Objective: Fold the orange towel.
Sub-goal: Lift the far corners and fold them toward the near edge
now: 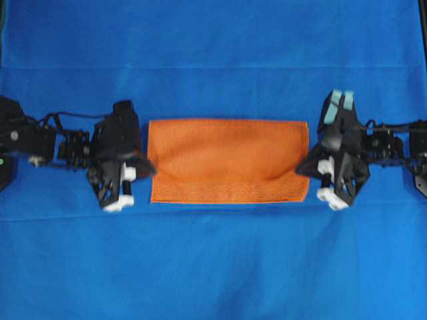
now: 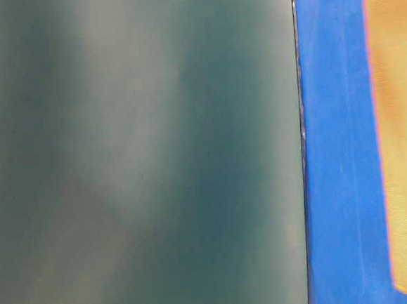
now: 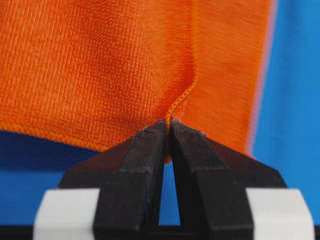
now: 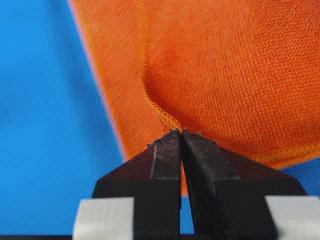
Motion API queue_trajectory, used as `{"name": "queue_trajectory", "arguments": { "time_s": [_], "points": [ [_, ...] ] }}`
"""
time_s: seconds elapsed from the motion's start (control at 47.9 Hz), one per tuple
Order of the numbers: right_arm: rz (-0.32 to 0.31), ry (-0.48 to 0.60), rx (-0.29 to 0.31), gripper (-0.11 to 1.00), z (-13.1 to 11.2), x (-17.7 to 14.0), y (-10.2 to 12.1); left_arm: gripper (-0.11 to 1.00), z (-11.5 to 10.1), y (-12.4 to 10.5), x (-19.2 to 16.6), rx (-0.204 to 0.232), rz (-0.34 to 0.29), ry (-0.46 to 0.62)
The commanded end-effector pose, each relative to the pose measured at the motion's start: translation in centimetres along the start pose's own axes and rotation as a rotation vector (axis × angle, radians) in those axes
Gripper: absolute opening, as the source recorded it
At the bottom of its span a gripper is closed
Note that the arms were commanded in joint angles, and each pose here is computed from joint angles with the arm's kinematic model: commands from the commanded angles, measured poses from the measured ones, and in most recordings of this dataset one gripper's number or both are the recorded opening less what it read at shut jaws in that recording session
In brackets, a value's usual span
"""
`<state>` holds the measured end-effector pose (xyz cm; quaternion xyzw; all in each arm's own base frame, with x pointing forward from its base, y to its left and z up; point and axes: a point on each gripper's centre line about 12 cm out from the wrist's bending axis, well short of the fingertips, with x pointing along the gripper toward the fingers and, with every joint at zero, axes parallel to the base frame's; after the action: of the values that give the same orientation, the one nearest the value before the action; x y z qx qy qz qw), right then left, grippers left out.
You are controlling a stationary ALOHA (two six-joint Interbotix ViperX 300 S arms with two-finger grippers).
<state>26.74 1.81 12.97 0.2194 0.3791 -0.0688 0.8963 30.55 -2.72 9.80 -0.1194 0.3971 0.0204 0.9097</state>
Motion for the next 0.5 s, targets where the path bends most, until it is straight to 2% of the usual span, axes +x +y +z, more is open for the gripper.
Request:
{"name": "queue_trajectory", "arguments": {
  "time_s": [0.0,0.188,0.48],
  "points": [
    [0.032,0.004,-0.007,0.02,-0.1,-0.3,1.1,0.02,0.8,-1.7,-0.4,-0.005,-0.043,-0.031],
    [0.029,0.032,-0.004,0.02,-0.7,0.1,1.3,0.02,0.9,-2.7,-0.1,-0.015,-0.063,-0.028],
    [0.007,0.057,-0.003,0.02,-1.4,0.9,0.8,0.02,1.9,-1.7,0.3,-0.035,-0.041,-0.046]
  ]
}}
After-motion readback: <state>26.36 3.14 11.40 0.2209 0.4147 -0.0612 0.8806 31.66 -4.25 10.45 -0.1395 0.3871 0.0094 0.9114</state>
